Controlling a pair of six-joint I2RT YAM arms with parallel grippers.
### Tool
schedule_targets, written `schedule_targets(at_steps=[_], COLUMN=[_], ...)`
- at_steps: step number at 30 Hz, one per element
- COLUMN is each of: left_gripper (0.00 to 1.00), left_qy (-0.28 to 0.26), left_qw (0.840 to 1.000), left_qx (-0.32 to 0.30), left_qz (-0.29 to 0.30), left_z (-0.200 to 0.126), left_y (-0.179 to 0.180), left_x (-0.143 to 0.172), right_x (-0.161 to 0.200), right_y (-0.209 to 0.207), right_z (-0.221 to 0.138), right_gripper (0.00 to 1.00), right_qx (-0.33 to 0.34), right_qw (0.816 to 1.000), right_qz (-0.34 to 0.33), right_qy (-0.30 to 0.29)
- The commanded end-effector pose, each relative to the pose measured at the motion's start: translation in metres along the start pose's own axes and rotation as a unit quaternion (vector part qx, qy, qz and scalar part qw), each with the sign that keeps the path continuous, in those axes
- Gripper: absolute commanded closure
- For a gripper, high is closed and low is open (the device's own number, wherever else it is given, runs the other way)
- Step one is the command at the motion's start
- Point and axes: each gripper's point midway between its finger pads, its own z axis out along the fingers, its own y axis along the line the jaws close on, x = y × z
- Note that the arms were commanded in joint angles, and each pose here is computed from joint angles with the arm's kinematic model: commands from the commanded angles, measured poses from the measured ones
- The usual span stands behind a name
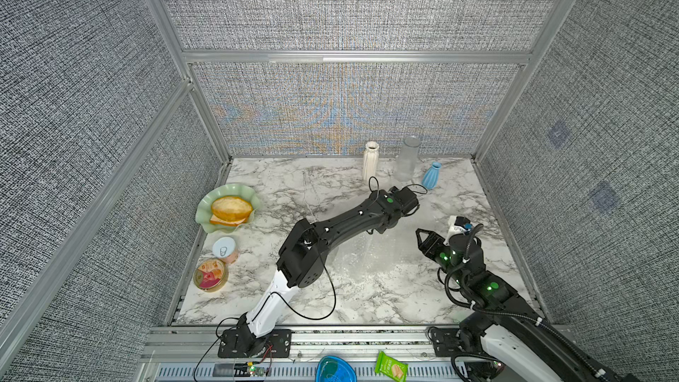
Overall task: Unwrap the vase from the bubble wrap
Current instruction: Unwrap the bubble wrap.
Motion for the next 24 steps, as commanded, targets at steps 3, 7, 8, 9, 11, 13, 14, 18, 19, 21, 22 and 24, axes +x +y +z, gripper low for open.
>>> schedule_targets(at_steps=[3, 7, 8, 9, 11, 13, 14, 18, 19, 21, 22, 24], left_gripper=[1.00, 1.00, 1.00, 1.00, 1.00, 1.00, 1.00, 1.00, 1.00, 1.00, 1.00, 1.00], left_qy=[-0.017, -0.019, -0.018, -0.017, -0.023, -0.029, -0.033, -0.044, -0.047, -0.048, -0.047, -0.047], left_qw=[0.998, 0.997, 0.996, 0.995, 0.993, 0.989, 0.987, 0.979, 0.977, 0.975, 0.974, 0.972], left_qx=[0.028, 0.045, 0.050, 0.055, 0.074, 0.093, 0.102, 0.133, 0.139, 0.144, 0.148, 0.152], left_qz=[-0.045, -0.066, -0.072, -0.078, -0.093, -0.109, -0.119, -0.147, -0.153, -0.161, -0.164, -0.172], left_z=[-0.005, -0.004, -0.003, -0.003, -0.004, -0.005, -0.006, -0.007, -0.008, -0.006, -0.004, -0.001], left_y=[0.008, 0.015, 0.017, 0.018, 0.021, 0.024, 0.028, 0.038, 0.041, 0.046, 0.048, 0.053], left_x=[-0.010, -0.010, -0.010, -0.009, -0.011, -0.012, -0.014, -0.016, -0.016, -0.014, -0.013, -0.011], right_x=[-0.004, -0.001, -0.001, 0.002, 0.005, 0.006, 0.008, 0.013, 0.014, 0.015, 0.015, 0.016], right_y=[0.009, 0.013, 0.015, 0.014, 0.015, 0.017, 0.016, 0.017, 0.018, 0.018, 0.019, 0.019], right_z=[0.001, 0.003, 0.003, 0.006, 0.010, 0.013, 0.014, 0.019, 0.020, 0.022, 0.022, 0.024], right_gripper=[0.44, 0.44, 0.44, 0.44, 0.44, 0.44, 0.44, 0.44, 0.44, 0.44, 0.44, 0.44], right_qx=[-0.014, -0.021, -0.024, -0.021, -0.021, -0.020, -0.018, -0.015, -0.016, -0.015, -0.016, -0.015], right_qw=[1.000, 0.999, 0.999, 0.999, 0.999, 0.998, 0.998, 0.997, 0.997, 0.996, 0.996, 0.996], right_qz=[-0.013, -0.023, -0.026, -0.030, -0.041, -0.045, -0.048, -0.053, -0.055, -0.058, -0.060, -0.062], right_qy=[-0.001, 0.008, 0.009, 0.016, 0.028, 0.035, 0.039, 0.054, 0.058, 0.061, 0.063, 0.067])
